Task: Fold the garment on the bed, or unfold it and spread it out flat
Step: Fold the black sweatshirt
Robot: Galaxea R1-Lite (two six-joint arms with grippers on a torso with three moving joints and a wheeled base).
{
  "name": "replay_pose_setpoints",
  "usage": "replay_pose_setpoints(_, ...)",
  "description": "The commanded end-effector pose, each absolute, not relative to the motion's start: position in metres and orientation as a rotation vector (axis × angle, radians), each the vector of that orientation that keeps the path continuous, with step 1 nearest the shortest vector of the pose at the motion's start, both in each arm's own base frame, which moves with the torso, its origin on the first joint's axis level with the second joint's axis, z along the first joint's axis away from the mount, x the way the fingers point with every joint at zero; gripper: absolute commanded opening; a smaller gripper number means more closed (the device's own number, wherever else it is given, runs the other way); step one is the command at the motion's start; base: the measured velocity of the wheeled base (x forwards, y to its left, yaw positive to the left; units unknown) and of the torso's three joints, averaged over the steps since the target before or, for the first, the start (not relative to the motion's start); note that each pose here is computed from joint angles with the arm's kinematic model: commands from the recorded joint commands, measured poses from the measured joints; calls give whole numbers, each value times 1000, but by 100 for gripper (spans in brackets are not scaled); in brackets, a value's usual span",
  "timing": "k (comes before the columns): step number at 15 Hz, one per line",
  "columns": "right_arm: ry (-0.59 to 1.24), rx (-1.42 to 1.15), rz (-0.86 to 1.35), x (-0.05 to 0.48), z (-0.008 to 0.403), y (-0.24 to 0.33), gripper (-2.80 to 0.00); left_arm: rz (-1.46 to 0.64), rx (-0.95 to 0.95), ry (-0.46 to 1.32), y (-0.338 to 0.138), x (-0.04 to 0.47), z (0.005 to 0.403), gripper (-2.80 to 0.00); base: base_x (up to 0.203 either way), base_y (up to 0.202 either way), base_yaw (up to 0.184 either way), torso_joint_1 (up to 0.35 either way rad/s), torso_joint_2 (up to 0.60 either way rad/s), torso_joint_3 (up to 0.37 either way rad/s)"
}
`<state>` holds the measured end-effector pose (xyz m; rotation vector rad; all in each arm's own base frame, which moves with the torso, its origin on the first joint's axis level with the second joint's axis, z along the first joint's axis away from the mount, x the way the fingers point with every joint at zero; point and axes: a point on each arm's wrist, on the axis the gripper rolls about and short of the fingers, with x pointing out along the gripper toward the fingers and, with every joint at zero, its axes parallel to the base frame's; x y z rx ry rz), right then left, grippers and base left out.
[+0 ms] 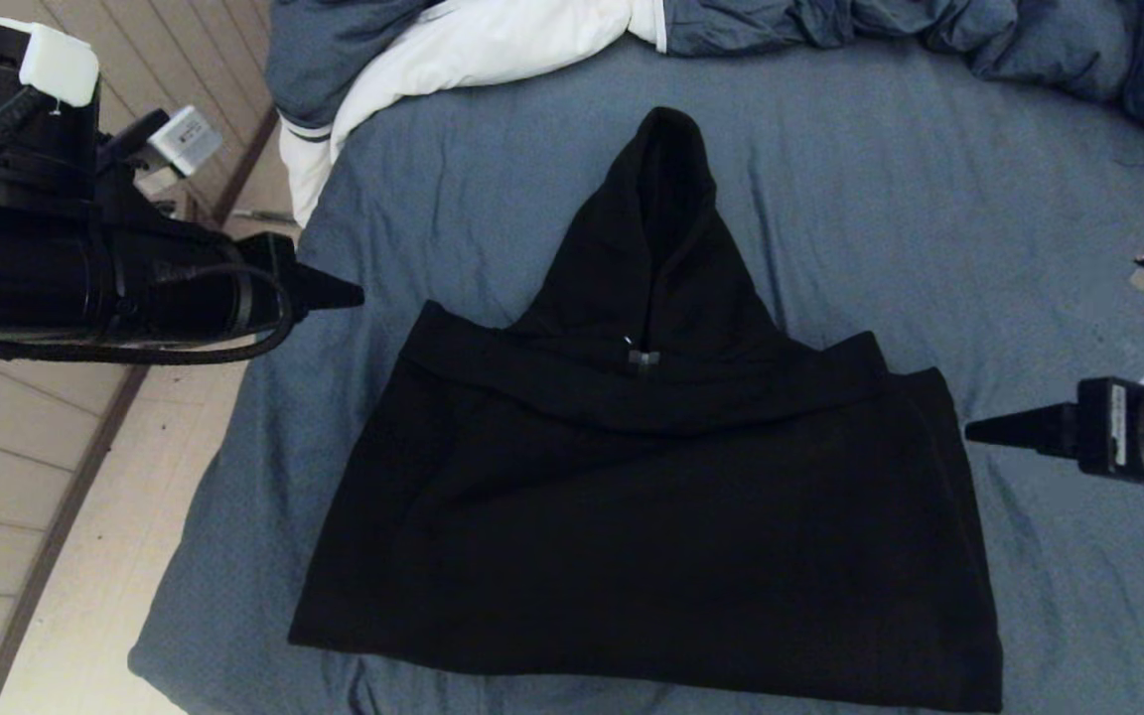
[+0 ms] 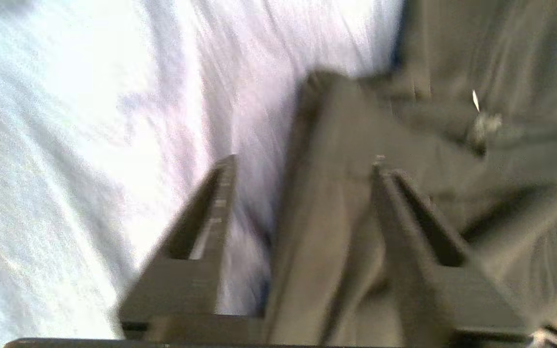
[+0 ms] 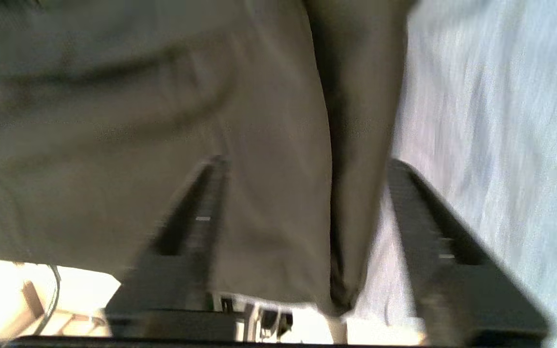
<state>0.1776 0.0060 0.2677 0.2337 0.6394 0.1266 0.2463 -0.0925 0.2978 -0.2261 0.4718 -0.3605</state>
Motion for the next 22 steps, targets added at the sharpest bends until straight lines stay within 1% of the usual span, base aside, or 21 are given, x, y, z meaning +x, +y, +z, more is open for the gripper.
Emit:
replay_pose_setpoints(1, 643, 242, 128, 203, 274, 7, -280, -329, -235, 478, -88, 258, 296, -280, 0, 0, 0, 0, 0, 0)
replay_pose_setpoints(4, 636, 288, 112, 242, 282, 7, -280, -248, -263, 479, -67, 270, 292, -280, 0, 0, 0, 0, 0, 0)
replay_pose_setpoints(9, 620, 333, 103, 325, 283, 10, -280, -105, -373, 492, -35, 316, 261, -280, 0, 0, 0, 0, 0, 0)
replay_pose_setpoints(11, 573, 332, 116, 359, 289, 14, -280, -83, -401, 516, -28, 316, 249, -280, 0, 0, 0, 0, 0, 0)
replay_pose_setpoints(13, 513, 318, 146, 391, 293, 28, -280, -116, -422, 488, -22, 316, 242, -280, 0, 0, 0, 0, 0, 0)
replay_pose_setpoints(14, 479, 299, 176, 398, 294, 46, 0, -126, -423, 481, -22, 315, 238, -280, 0, 0, 0, 0, 0, 0)
replay_pose_setpoints(15, 424, 275, 193, 401, 296, 68, 0, -131, -423, 474, -22, 315, 234, -280, 0, 0, 0, 0, 0, 0)
replay_pose_setpoints(17, 293, 248, 215, 407, 303, 89, 0, -137, -423, 456, -22, 315, 229, -280, 0, 0, 0, 0, 0, 0)
replay_pose_setpoints(19, 253, 234, 254, 412, 299, 109, 0, -143, -423, 437, -23, 312, 226, -280, 0, 0, 0, 0, 0, 0)
replay_pose_setpoints(22, 175, 203, 214, 417, 294, 133, 0, -156, -421, 409, -24, 309, 224, -280, 0, 0, 0, 0, 0, 0)
